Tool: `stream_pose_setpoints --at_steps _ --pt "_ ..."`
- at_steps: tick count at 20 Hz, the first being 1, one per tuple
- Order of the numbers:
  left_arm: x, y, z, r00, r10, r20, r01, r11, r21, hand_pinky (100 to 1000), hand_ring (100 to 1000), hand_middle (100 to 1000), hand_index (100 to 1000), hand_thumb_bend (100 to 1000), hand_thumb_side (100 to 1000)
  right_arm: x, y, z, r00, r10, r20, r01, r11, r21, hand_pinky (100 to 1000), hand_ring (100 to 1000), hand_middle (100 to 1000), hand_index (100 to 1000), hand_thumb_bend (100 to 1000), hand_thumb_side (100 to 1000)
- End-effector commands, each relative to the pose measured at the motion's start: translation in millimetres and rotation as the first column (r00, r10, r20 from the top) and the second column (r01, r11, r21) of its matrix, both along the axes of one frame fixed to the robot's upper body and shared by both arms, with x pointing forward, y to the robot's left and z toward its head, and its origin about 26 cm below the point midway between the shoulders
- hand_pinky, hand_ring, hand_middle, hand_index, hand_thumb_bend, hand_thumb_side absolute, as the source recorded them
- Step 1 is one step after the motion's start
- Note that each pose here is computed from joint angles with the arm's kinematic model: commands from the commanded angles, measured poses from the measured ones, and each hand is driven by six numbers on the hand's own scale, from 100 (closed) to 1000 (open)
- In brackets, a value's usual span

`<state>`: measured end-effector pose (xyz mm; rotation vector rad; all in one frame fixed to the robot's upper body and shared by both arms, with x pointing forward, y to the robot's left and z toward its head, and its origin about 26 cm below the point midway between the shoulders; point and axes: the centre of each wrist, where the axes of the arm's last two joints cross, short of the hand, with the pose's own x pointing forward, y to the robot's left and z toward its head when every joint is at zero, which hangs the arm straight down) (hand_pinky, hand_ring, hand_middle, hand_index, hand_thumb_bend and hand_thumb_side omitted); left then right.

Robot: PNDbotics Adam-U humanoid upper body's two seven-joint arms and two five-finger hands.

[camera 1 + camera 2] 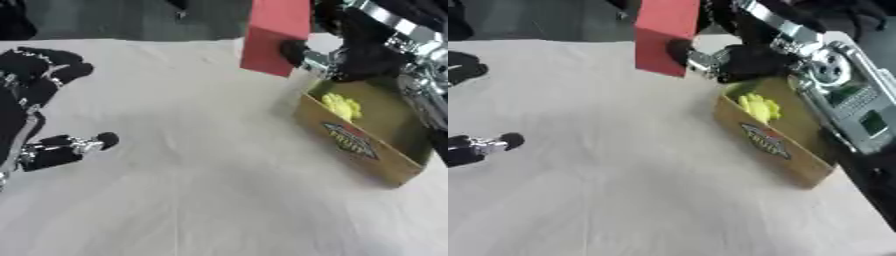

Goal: Pick up the objects with one hand, pass them to the other hand, and then place them into the box on the other side of the table.

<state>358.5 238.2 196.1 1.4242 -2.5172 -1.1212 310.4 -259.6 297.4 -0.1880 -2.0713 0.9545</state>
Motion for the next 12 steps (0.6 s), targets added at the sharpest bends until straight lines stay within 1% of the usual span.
stream_pose_setpoints --at_steps 1,7,12 --pt "-2.1 18.3 11.9 0.998 0.06 0.018 -0.06 0.998 -0.036 637 645 657 761 938 236 -3.2 -19.0 10.4 0.996 -0.078 0.045 0.078 0.997 0.013 995 702 471 622 100 311" --pt "-5.8 35.8 8.9 0.99 0.141 -0.003 -0.14 0.982 -0.125 630 635 650 752 896 239 -4.1 -45.9 0.3 0.977 -0.208 0.042 0.207 0.978 0.033 993 702 473 623 100 308" --pt "-8.0 46.3 8.5 0.982 0.19 -0.008 -0.188 0.964 -0.189 628 631 647 743 870 229 -3.5 -68.0 -16.5 0.947 -0.322 0.015 0.322 0.947 0.021 990 702 475 623 100 309"
